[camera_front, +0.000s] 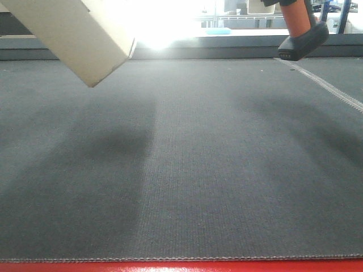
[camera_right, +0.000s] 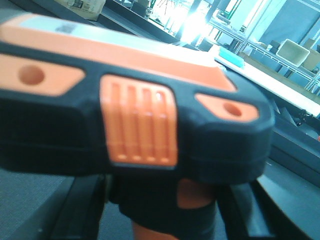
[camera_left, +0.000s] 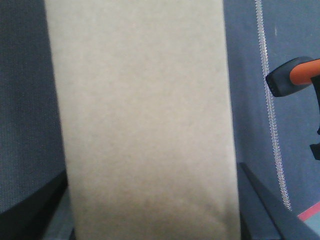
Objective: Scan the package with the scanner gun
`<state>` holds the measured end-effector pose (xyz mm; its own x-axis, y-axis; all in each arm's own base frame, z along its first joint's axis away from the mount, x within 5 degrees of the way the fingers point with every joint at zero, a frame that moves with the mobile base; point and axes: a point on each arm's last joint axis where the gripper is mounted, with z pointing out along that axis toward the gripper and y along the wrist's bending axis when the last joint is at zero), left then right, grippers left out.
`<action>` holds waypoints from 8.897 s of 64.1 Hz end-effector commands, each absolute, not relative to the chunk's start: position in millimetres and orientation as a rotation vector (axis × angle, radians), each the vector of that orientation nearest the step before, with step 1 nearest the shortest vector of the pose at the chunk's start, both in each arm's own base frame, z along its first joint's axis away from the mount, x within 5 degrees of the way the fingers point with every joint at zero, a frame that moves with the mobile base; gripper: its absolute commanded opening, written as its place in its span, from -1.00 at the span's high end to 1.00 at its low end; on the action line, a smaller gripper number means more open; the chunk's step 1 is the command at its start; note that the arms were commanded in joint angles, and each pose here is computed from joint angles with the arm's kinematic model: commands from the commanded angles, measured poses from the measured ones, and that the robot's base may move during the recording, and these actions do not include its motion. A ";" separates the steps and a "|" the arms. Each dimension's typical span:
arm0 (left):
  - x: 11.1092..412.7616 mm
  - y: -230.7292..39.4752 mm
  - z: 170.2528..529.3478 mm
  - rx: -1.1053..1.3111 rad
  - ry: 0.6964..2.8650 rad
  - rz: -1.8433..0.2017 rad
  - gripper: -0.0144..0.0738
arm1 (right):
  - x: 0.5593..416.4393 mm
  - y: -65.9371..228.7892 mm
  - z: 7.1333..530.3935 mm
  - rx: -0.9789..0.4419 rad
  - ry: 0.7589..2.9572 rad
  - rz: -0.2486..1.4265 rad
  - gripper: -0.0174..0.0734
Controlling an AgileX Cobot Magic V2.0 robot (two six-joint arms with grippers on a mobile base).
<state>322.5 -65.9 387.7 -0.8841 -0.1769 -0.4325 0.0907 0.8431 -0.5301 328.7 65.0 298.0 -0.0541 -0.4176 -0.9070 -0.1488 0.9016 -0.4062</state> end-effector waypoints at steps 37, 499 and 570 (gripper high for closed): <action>318.1 -54.6 412.0 0.022 2.545 -0.530 0.93 | 299.7 45.5 338.7 0.000 1.677 0.036 0.96; 183.7 2.9 386.1 0.043 2.060 0.052 0.92 | 159.3 -0.9 294.5 0.022 1.832 0.014 0.98; 115.2 1.6 325.4 0.040 1.683 0.057 0.92 | 159.5 -1.0 295.3 0.022 1.825 0.013 0.98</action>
